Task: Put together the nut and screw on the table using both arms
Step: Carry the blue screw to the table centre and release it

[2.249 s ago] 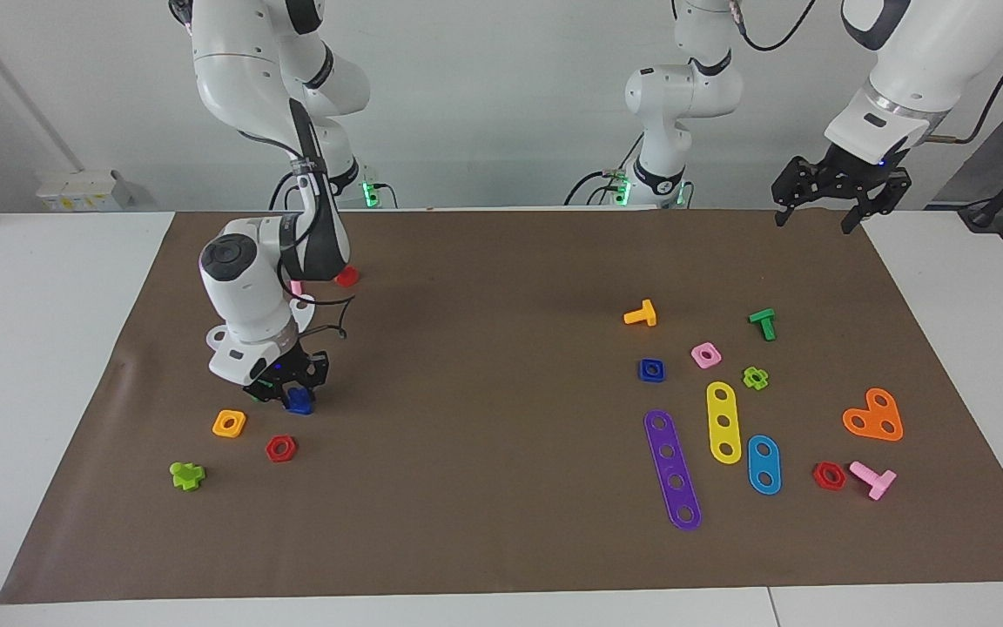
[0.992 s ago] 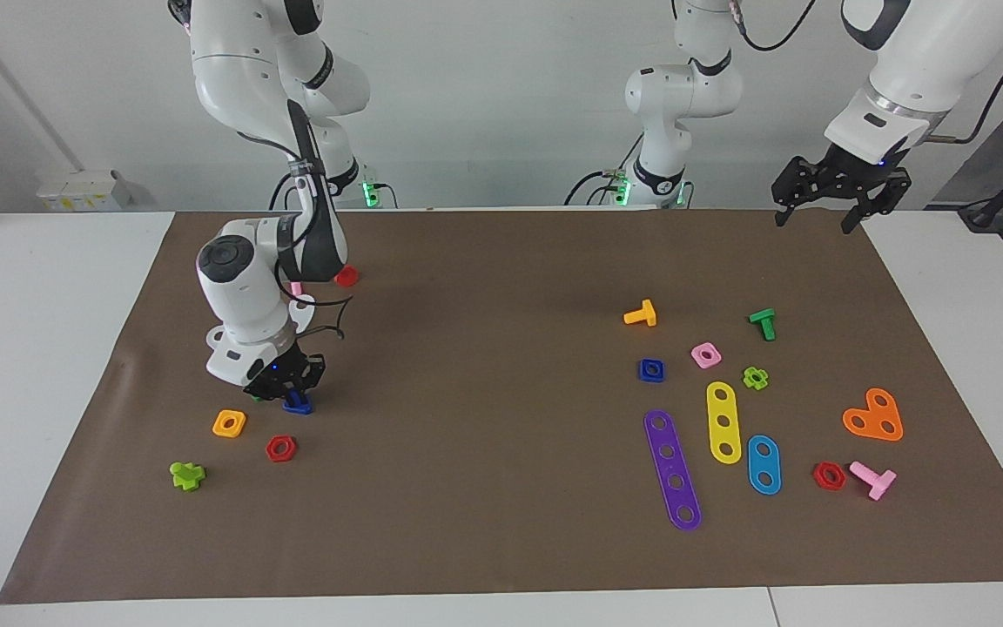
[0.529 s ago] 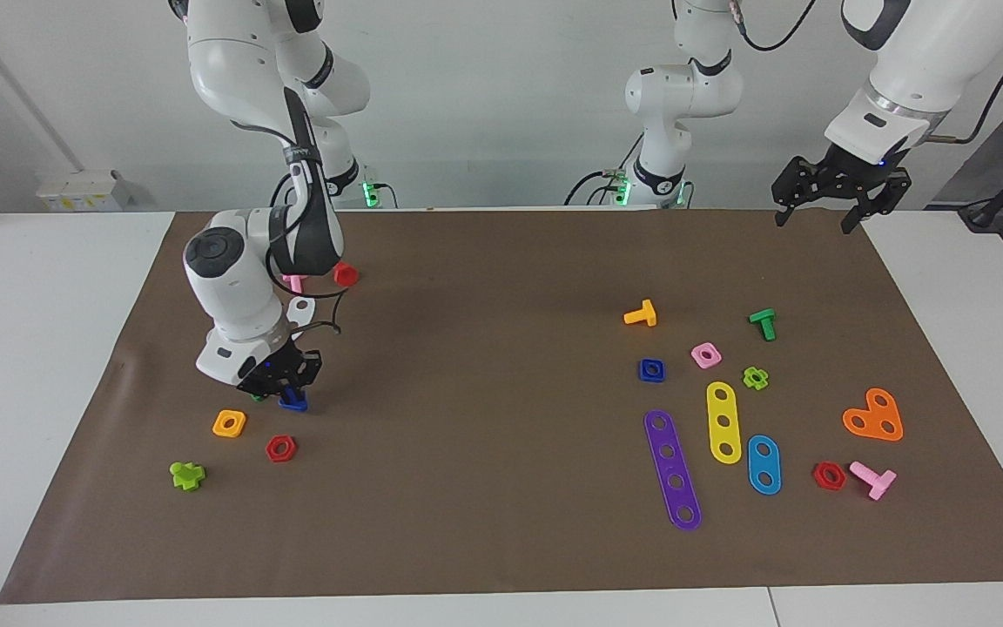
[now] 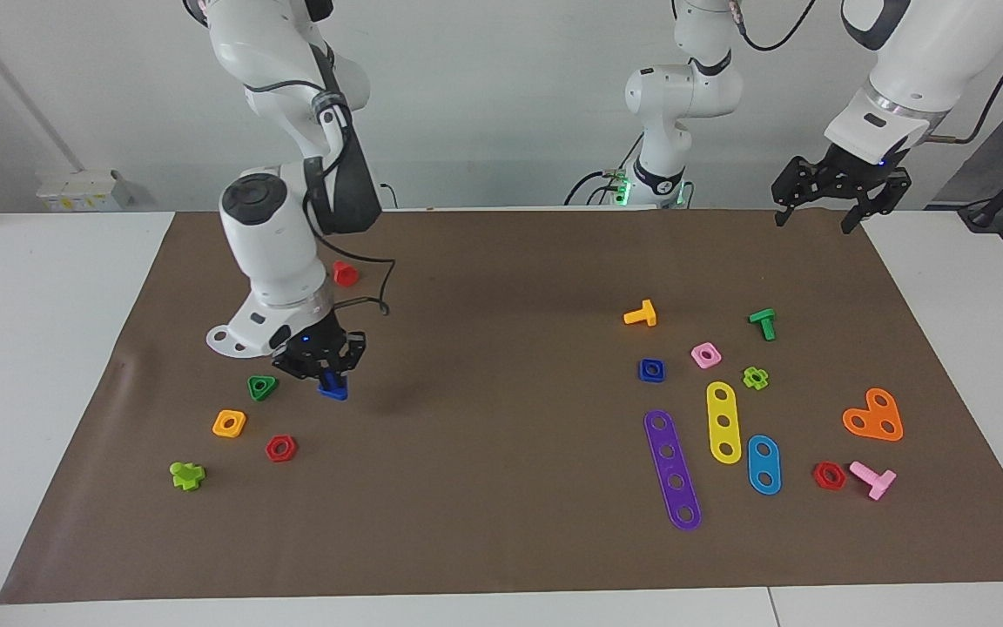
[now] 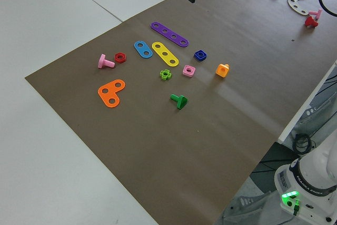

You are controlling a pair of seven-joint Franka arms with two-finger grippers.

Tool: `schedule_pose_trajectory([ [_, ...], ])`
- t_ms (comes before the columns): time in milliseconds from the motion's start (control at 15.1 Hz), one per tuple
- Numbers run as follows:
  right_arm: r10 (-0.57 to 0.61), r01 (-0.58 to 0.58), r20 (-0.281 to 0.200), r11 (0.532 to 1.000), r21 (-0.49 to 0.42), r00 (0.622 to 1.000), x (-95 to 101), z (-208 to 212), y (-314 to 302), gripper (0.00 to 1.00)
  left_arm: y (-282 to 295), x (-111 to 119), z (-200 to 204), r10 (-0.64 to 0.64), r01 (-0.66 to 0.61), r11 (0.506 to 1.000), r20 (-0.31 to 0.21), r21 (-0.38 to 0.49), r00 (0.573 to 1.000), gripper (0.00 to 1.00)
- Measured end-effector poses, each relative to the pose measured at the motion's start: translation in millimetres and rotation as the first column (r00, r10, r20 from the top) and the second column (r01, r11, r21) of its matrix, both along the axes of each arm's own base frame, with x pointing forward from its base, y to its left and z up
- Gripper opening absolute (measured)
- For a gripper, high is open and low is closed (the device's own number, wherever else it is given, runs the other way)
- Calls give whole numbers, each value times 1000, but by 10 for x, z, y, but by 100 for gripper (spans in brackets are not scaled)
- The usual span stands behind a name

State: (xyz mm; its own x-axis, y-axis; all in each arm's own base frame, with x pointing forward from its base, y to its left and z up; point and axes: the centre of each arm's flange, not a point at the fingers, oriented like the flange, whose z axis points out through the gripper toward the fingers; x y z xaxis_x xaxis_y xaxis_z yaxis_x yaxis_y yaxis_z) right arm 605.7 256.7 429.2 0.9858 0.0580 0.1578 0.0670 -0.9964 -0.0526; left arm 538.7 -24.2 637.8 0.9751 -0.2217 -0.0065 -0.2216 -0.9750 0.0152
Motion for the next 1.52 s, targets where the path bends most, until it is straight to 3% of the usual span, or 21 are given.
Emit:
schedule_pose_trajectory([
  [331, -46, 46, 0, 998, 49, 999, -431, -501, 1132, 20, 0, 0, 0, 0, 0, 1000, 0, 0, 1000, 100],
  [529, -50, 50, 7, 999, 14, 999, -652, -968, 1559, 20, 0, 0, 0, 0, 0, 1000, 0, 0, 1000, 100],
  [1191, -64, 63, 31, 998, 29, 998, -717, -1253, 1644, 20, -16, 3, 3, -3, 3, 1000, 3, 0, 1000, 100],
  [1257, -64, 64, 31, 998, 29, 997, -717, -1258, 1641, 25, -31, 9, 9, -5, 5, 1000, 10, 0, 1000, 100],
  [1323, -65, 64, 32, 998, 31, 997, -715, -1255, 1643, 40, -52, 20, 18, -9, 9, 1000, 21, -1, 1000, 100],
  [1521, -76, 74, 51, 996, 43, 996, -648, -1133, 1608, 72, -129, 31, -1, -23, 23, 1000, 30, -1, 999, 100],
])
